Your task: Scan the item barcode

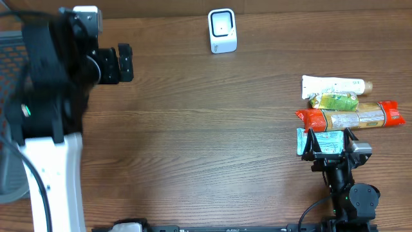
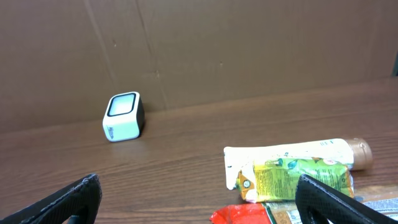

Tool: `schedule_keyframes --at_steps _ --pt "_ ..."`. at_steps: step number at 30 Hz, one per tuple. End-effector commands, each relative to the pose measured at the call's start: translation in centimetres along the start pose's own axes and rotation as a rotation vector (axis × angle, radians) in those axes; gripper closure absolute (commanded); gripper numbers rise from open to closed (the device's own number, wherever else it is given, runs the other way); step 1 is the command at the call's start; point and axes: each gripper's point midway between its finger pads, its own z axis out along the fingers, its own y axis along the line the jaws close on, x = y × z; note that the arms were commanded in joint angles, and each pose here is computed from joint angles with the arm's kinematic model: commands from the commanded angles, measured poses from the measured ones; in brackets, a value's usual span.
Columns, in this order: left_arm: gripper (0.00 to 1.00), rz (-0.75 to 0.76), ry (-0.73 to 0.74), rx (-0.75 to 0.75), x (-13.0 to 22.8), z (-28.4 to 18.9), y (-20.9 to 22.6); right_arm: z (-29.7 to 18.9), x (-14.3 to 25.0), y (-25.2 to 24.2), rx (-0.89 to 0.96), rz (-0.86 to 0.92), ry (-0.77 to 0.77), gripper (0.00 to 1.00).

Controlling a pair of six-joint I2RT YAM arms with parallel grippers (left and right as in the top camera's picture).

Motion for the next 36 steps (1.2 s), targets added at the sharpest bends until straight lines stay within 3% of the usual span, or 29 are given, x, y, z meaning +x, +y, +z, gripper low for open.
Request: schedule_keyframes --at_steps 1,8,15,29,36 --pt "0.00 0.023 -0.056 -0.011 4.0 1.3 -0.1 0.0 0.2 0.2 -0.011 -0.005 -0.002 0.00" --pt "0.01 0.098 -0.449 -0.043 9.4 -0.1 -0.2 0.0 0.2 0.2 -0.011 -0.005 -0.002 0.00" --pt "0.00 0.149 -0.673 -0.087 13.8 -2.1 -0.2 0.0 0.2 0.2 -0.011 -0.005 -0.002 0.00" --pt "0.00 0.218 -0.752 -0.125 19.7 -1.3 -0.3 0.0 0.2 0.2 -0.011 -0.005 -0.002 0.00" --pt "0.00 0.227 -0.625 -0.089 22.6 1.1 -0.7 0.0 0.2 0.2 -0.011 -0.005 -0.002 0.00"
